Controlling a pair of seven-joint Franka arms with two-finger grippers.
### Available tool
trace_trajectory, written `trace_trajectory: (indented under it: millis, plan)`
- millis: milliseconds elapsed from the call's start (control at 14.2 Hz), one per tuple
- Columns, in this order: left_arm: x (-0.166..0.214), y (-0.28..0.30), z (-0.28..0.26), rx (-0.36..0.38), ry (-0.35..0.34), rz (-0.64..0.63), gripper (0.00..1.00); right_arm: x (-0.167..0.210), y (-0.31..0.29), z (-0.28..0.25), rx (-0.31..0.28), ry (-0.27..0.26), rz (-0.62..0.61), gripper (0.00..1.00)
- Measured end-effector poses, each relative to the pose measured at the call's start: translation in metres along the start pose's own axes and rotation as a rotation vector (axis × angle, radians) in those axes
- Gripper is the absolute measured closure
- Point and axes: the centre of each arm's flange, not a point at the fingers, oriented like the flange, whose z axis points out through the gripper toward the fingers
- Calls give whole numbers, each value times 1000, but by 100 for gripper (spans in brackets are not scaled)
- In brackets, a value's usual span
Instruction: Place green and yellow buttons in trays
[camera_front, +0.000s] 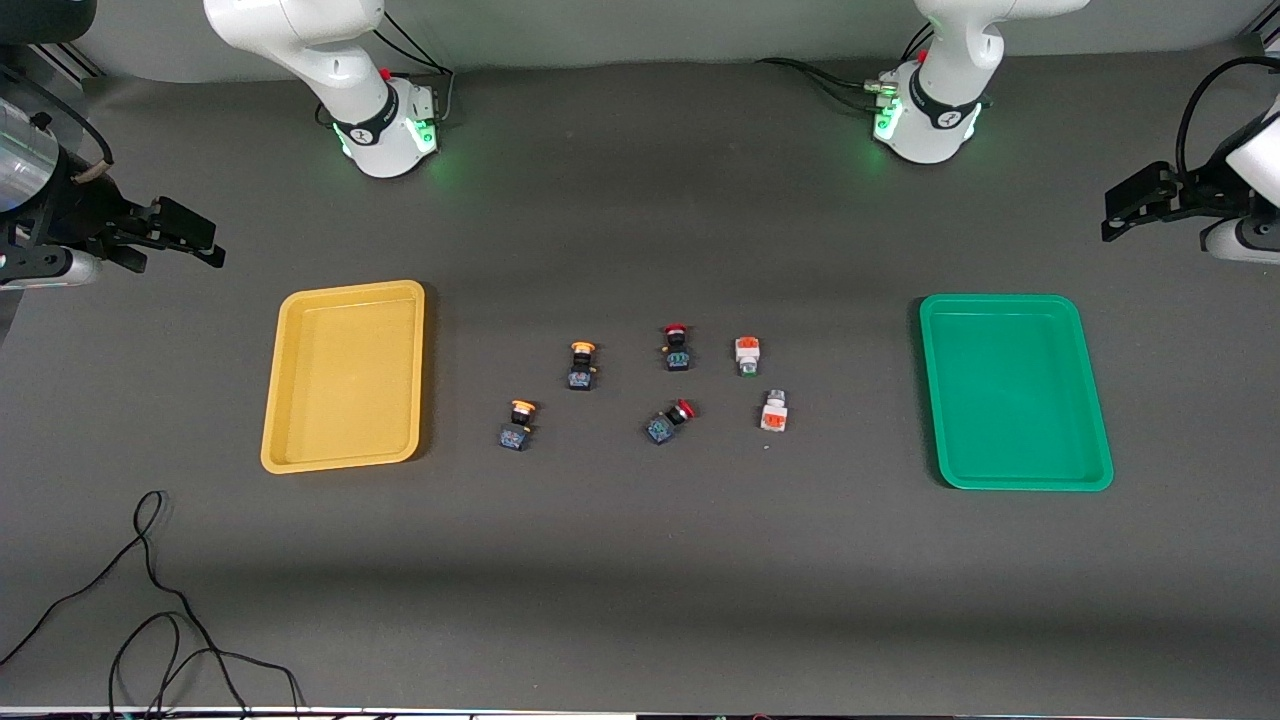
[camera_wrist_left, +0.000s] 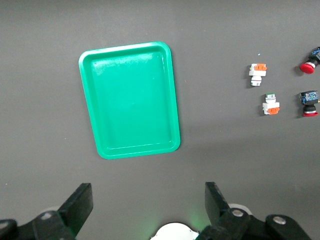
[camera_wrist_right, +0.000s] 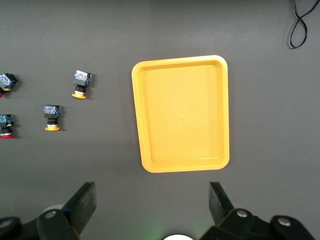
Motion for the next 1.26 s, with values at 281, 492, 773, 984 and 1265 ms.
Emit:
trace_trajectory:
  millis: [281, 492, 773, 984, 1265]
  plan:
    - [0, 1, 1, 0, -4, 4, 0, 0, 0, 2, 0, -5, 1, 0]
    - [1, 2, 13, -2, -24, 6, 0, 1, 0, 5, -1, -11, 1, 0]
    - [8, 15, 37, -3, -42, 34, 0, 8, -2, 18, -5, -38, -2, 0]
    - [15, 63, 76, 4, -75, 90, 0, 13, -4, 27, 0, -56, -2, 0]
    - [14, 158, 116, 24, -71, 74, 0, 18, -53, 46, 39, -103, 91, 0]
